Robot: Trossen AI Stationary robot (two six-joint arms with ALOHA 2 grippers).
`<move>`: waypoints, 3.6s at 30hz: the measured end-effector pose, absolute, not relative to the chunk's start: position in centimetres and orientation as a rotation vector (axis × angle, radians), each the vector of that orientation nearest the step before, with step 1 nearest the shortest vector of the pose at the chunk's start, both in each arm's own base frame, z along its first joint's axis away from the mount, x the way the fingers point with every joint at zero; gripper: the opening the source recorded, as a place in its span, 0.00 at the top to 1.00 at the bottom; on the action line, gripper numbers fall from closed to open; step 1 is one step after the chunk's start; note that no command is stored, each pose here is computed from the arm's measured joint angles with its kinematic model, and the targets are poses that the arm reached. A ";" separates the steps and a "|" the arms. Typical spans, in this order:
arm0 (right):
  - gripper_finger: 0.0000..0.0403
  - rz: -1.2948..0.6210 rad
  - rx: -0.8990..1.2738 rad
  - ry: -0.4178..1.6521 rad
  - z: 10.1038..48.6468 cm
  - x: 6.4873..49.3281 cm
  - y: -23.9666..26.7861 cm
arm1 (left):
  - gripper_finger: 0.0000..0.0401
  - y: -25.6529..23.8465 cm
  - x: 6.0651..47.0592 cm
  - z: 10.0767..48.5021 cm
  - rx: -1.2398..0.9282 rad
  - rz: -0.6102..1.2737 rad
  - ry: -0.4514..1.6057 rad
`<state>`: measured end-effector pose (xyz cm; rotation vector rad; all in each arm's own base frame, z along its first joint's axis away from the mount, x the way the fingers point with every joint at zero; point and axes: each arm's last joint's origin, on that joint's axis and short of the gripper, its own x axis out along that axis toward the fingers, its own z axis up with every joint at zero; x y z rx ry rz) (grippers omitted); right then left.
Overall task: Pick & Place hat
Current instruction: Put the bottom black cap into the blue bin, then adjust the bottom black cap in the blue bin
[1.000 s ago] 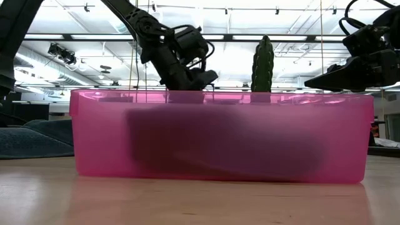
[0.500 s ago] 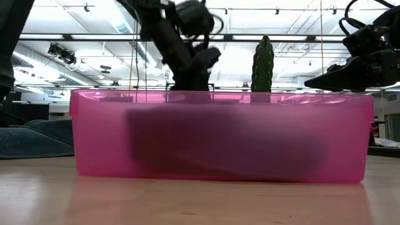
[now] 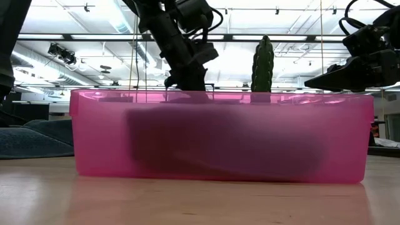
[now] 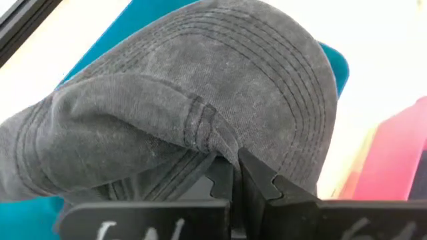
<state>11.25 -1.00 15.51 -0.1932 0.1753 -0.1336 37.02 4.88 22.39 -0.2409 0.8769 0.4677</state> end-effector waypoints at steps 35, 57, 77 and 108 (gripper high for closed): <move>0.52 -0.134 -0.193 0.175 15.5 11.2 -1.0 | 0.45 2.4 35.2 25.3 0.203 0.320 0.941; 0.52 -0.134 -0.193 0.176 15.5 11.3 -1.0 | 0.51 -5.4 36.6 20.1 0.922 0.089 1.120; 0.52 -0.134 -0.193 0.175 15.5 11.3 -1.0 | 0.59 -1.8 37.6 19.0 0.881 0.161 1.173; 0.52 -0.134 -0.193 0.175 15.5 11.3 -1.0 | 0.99 4.8 37.2 18.8 0.575 0.309 1.214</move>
